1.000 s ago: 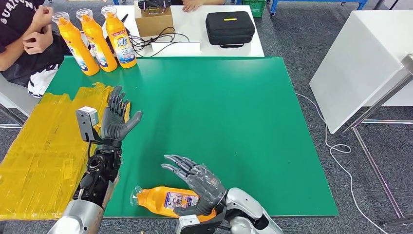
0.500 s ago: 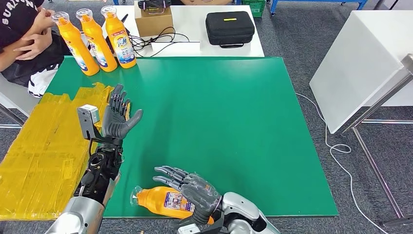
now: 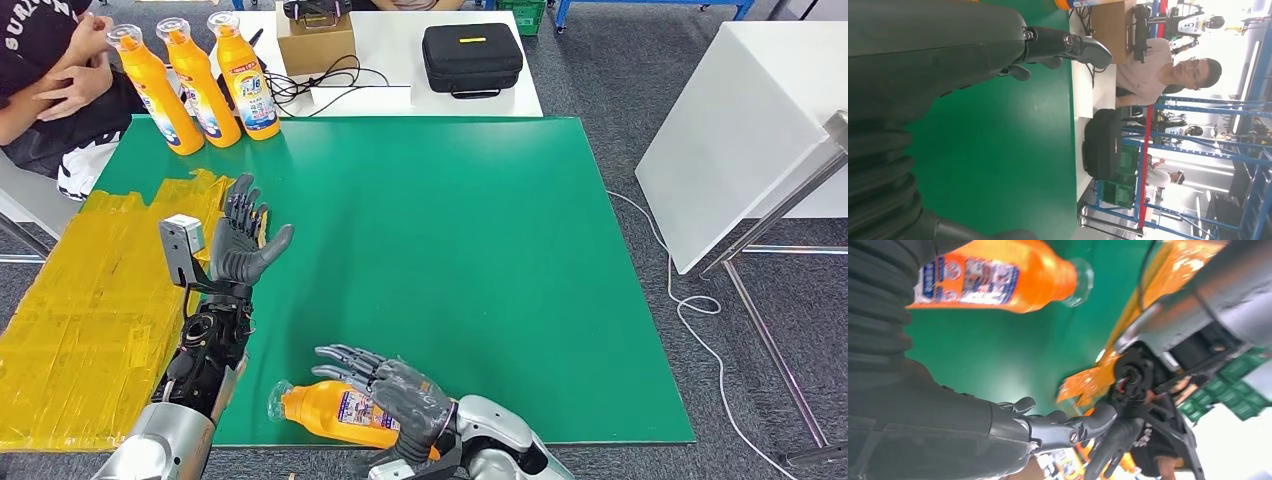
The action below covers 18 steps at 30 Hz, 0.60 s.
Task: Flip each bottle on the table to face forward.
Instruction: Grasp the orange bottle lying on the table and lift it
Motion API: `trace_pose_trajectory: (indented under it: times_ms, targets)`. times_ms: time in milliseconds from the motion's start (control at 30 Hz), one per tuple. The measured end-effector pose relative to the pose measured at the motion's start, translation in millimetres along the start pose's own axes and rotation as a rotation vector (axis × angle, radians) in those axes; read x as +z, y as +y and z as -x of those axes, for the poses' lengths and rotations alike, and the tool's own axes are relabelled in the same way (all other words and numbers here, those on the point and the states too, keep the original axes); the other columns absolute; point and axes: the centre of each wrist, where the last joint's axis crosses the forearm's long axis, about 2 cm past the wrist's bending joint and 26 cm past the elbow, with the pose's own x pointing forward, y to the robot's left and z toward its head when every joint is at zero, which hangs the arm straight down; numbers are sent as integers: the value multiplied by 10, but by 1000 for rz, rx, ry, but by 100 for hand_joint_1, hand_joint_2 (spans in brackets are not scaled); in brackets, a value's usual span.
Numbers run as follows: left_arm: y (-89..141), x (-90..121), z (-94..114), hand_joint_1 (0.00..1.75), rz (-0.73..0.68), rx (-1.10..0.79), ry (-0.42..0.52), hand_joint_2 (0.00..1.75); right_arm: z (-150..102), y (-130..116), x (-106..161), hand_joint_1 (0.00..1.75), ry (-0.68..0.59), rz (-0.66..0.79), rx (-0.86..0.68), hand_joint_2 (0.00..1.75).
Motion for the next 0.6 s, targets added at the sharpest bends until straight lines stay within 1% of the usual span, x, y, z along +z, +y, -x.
trace_pose_trajectory:
  times_ms: [267, 433, 600]
  targets:
    - [12, 4, 14, 0, -4, -2, 8, 175, -8, 11, 2, 0, -72, -14, -165, 175]
    - [2, -1, 26, 0, -3, -4, 15, 175, -26, 77, 22, 0, -135, -36, -358, 175]
    - [-10, -28, 26, 0, -7, -9, 17, 175, -40, 128, 11, 0, -142, -17, -400, 175]
